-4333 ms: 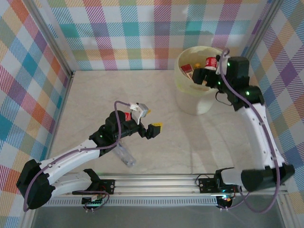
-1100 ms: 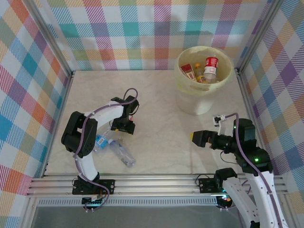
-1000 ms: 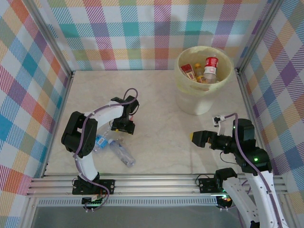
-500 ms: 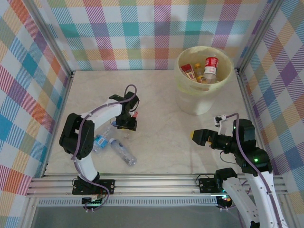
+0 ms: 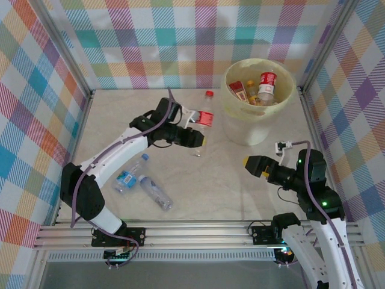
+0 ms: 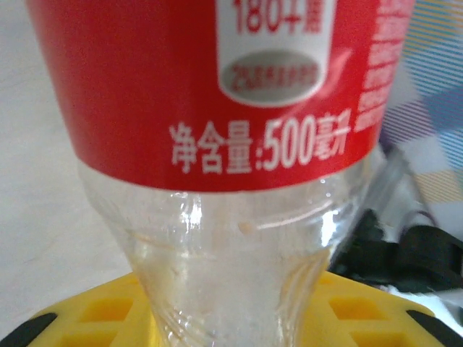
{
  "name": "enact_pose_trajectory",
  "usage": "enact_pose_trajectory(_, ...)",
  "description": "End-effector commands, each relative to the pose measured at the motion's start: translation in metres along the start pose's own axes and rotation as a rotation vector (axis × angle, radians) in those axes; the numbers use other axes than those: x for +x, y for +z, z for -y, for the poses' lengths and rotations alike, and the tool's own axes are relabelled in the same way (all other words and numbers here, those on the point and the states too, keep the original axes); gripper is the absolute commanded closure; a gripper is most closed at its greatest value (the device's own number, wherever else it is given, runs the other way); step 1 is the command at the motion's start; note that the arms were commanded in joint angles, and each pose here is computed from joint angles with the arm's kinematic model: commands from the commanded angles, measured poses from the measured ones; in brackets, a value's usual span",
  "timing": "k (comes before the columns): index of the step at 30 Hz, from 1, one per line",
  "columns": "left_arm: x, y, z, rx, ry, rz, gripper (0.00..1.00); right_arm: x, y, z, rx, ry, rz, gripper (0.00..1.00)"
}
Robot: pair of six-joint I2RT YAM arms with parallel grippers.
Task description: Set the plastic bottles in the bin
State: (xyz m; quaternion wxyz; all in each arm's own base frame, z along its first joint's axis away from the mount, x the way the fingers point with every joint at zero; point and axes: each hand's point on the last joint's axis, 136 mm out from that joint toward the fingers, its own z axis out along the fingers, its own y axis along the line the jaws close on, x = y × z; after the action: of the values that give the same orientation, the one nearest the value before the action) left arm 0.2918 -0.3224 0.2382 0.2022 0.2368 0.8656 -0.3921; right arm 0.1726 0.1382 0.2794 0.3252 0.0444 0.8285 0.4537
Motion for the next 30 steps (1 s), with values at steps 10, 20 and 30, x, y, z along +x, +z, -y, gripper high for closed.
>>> enact_pose_trajectory(10,0.017,0.008,0.098,0.476,0.127,-0.022,0.66,-0.031,0.016,-0.035,-0.139,-0.083,-0.015,0.14)
enact_pose_trajectory(20,0.045,0.013,0.113,0.518,0.158,-0.131,0.66,-0.050,0.038,-0.035,-0.167,-0.099,-0.021,0.18)
enact_pose_trajectory(30,0.056,0.018,0.118,0.521,0.166,-0.181,0.66,-0.054,0.052,-0.042,-0.216,-0.088,-0.014,0.18)
